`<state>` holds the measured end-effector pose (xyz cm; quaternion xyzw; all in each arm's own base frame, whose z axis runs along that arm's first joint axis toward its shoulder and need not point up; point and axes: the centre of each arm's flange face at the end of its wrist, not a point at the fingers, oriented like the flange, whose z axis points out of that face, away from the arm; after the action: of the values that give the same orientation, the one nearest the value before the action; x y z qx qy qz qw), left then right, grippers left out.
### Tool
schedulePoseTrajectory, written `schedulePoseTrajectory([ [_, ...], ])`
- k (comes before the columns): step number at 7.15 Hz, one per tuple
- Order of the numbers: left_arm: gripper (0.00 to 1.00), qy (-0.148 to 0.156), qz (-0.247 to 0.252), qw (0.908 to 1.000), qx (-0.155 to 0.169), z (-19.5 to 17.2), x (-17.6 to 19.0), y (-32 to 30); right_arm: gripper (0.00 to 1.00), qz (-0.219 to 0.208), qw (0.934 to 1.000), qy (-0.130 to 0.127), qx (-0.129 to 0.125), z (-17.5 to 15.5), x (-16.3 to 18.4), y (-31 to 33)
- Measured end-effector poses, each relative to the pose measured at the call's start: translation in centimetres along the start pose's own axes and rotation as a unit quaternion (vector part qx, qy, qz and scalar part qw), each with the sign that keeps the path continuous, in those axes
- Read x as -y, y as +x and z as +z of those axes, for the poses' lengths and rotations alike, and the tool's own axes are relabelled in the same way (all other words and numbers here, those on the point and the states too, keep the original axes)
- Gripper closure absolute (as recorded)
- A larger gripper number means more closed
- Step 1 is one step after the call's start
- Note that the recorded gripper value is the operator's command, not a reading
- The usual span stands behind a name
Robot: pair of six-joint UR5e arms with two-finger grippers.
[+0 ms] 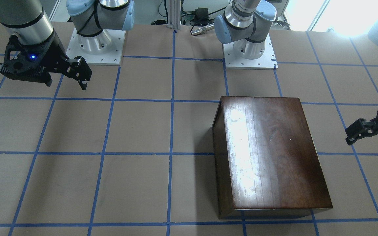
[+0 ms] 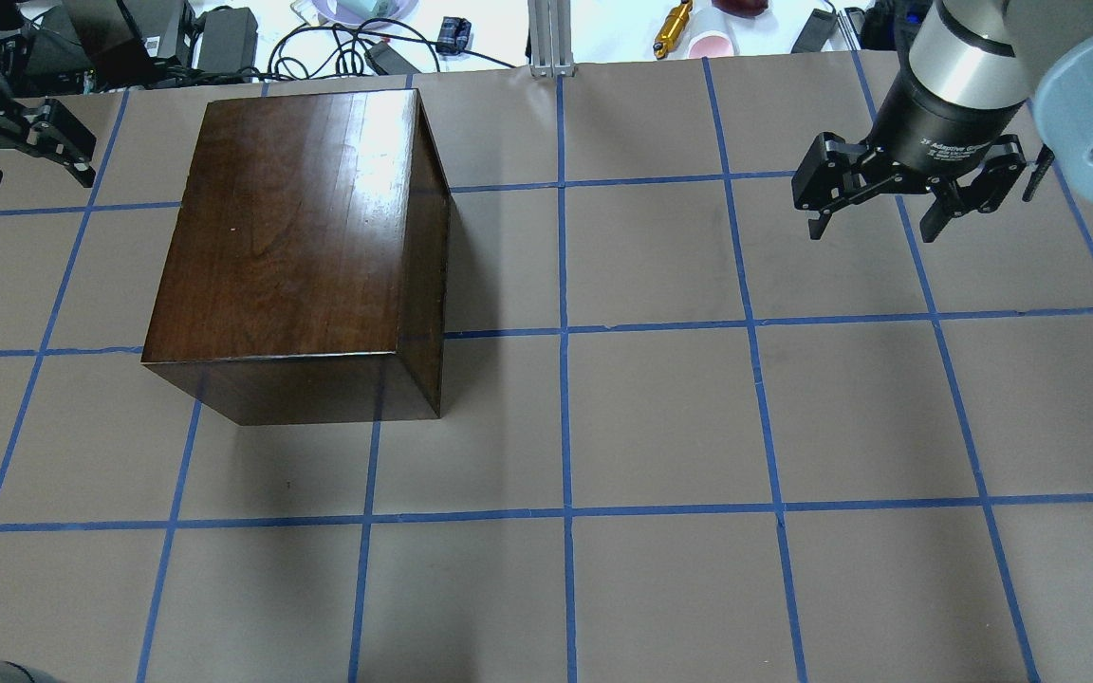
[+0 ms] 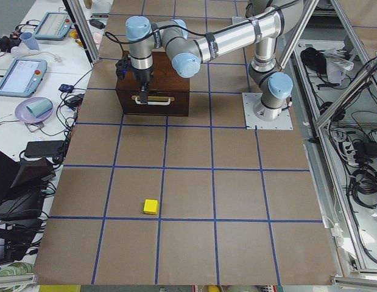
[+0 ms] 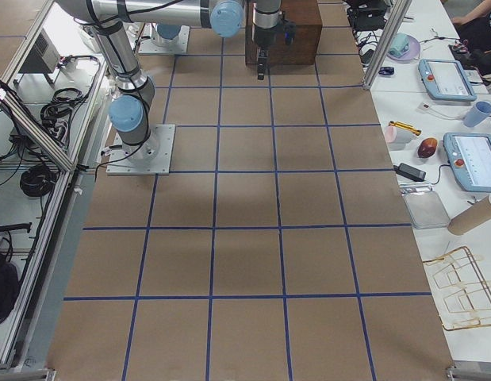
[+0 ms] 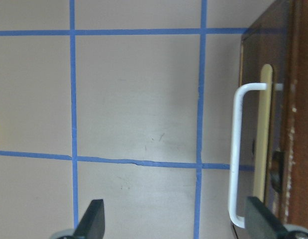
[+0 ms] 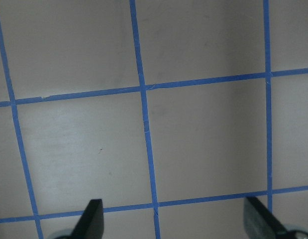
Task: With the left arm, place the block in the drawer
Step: 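Move the left gripper down beside the cabinet toward the white drawer handle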
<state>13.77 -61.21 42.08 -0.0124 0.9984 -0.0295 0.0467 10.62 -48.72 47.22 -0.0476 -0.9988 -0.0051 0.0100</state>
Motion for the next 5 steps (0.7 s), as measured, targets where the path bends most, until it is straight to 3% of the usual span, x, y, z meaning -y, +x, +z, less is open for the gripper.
schedulePoseTrajectory([
  [2,0.00,0.022,0.035,0.9991,0.002,2.0,-0.2,-1.3,0.00,0.000,1.0000,0.000,0.000,0.0,0.0,0.0],
  [4,0.00,0.036,0.016,0.9992,0.002,3.9,-0.6,-3.3,0.00,0.000,1.0000,0.000,0.000,0.0,0.0,0.0],
  [5,0.00,0.040,-0.004,0.9991,-0.015,4.8,-1.0,-5.0,0.00,0.000,1.0000,0.000,0.000,0.0,0.0,0.0],
])
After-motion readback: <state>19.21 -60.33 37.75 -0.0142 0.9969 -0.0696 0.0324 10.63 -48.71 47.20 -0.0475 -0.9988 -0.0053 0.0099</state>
